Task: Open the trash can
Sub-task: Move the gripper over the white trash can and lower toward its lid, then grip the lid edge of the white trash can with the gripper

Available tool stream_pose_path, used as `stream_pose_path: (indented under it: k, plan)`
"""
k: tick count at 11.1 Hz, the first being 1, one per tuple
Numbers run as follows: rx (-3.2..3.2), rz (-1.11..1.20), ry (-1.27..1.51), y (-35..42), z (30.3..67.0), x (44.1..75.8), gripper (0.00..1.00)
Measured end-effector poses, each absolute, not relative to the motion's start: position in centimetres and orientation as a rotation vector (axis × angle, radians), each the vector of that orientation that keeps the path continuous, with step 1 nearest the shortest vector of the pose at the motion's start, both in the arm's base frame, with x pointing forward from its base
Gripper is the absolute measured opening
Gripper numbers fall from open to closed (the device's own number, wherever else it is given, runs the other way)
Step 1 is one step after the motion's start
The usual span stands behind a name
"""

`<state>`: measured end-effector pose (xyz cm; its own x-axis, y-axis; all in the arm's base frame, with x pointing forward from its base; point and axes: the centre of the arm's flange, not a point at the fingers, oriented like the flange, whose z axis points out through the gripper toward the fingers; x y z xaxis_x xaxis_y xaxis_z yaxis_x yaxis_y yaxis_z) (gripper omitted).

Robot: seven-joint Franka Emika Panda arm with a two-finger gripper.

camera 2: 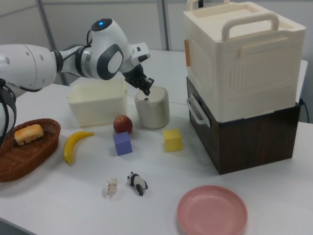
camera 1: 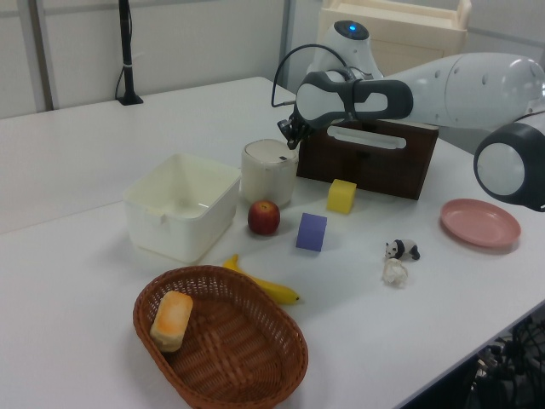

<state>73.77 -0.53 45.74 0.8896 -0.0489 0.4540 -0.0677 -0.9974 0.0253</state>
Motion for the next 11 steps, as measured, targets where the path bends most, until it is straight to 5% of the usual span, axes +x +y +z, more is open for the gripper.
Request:
stream_pose_path:
  k: [11]
  plan:
    - [3.012,0.73,-0.072,0.3,44.3,74.6,0.01]
